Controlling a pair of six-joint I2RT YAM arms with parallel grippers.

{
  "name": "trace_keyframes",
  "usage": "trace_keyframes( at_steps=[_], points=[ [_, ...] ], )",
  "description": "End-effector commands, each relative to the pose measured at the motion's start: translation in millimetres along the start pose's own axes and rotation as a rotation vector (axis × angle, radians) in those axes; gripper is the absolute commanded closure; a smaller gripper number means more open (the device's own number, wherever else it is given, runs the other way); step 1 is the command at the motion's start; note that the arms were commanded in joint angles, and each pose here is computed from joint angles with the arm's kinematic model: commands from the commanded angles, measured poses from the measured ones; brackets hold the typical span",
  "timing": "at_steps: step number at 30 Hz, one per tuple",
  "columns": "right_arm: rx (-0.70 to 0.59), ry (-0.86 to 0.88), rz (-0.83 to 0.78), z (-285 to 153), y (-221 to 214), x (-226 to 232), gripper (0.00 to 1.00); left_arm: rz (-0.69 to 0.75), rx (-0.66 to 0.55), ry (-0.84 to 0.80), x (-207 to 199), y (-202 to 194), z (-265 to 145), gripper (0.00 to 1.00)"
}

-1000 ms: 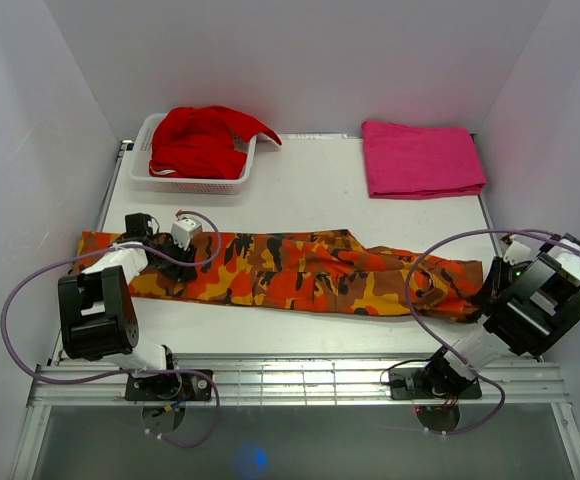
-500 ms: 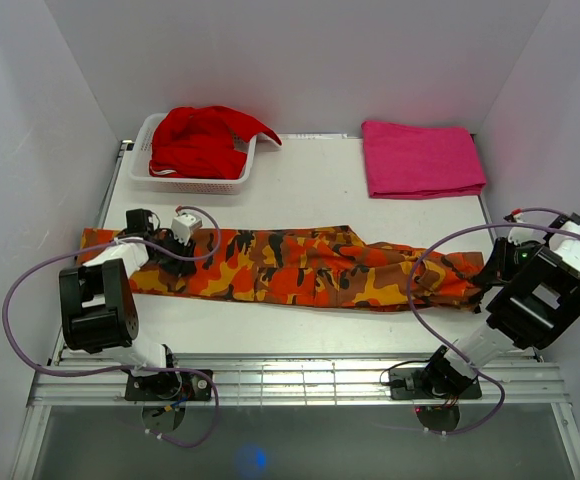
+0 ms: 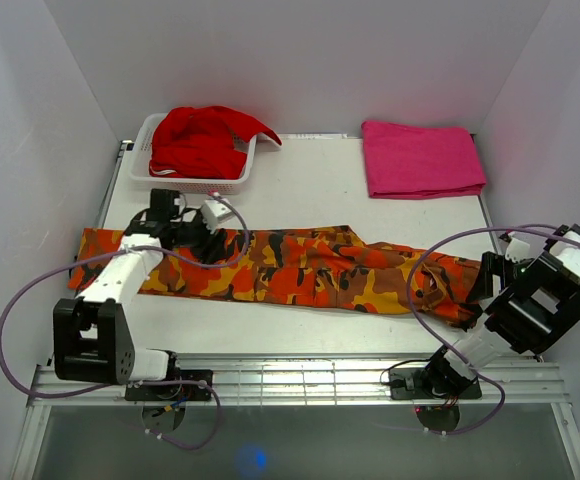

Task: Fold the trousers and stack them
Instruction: Fold the trousers

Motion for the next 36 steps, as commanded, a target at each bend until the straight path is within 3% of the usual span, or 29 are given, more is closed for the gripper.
trace_keyframes(
  at_steps=[1,3,6,10,11,12,14,18,19,21,28,36],
  points=[
    [0.054,0.03,0.122,5.7,-17.8,7.0,0.17,0.222,-0.149,-0.137,-60.4,69.1,18.1,0.37],
    [0.03,0.069,0.187,13.0,-19.4,8.0,0.16,0.334,-0.215,-0.107,-79.2,95.5,38.8,0.36],
    [-0.005,0.095,0.252,16.7,-18.1,7.1,0.11,0.585,-0.292,-0.168,-155.9,119.1,89.9,0.36],
    [-0.005,0.112,0.291,20.0,-22.0,6.5,0.09,0.748,-0.428,-0.225,-215.1,144.4,143.9,0.35],
    [-0.002,0.126,0.298,22.1,-22.9,6.7,0.09,0.774,-0.513,-0.229,-228.5,165.3,150.8,0.34],
    [0.008,0.144,0.301,24.6,-24.5,7.7,0.09,0.78,-0.489,-0.273,-235.8,157.1,177.3,0.34],
    [0.023,0.197,0.304,32.5,-26.3,7.0,0.16,0.812,-0.576,-0.327,-261.4,175.7,193.3,0.32],
    [-0.007,0.259,0.282,38.5,-22.4,5.7,0.34,0.862,-0.624,-0.439,-295.2,162.3,234.1,0.3],
    [-0.013,0.27,0.276,38.6,-21.8,6.4,0.45,0.879,-0.643,-0.468,-302.8,160.2,236.2,0.29],
    [-0.033,0.296,0.257,35.8,-19.1,8.9,0.58,0.919,-0.69,-0.5,-320.9,159.6,238.0,0.28],
    [-0.121,0.302,0.19,18.6,-3.2,12.4,0.92,0.991,-0.778,-0.557,-357.3,152.9,243.2,0.25],
    [-0.213,0.283,0.111,6.4,9.2,20.3,0.92,1.053,-0.833,-0.531,-375.5,156.2,262.8,0.22]
  ],
)
Point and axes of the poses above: each gripper's point midway between its finger pads, its own z axis out along the fingers, its own x axis along the line the jaws close on, y = z × x, the point moved 7 cm from there along -z, back along the fingers, and after that the axes turned 7 degrees about -z, right-handed, at the moved point
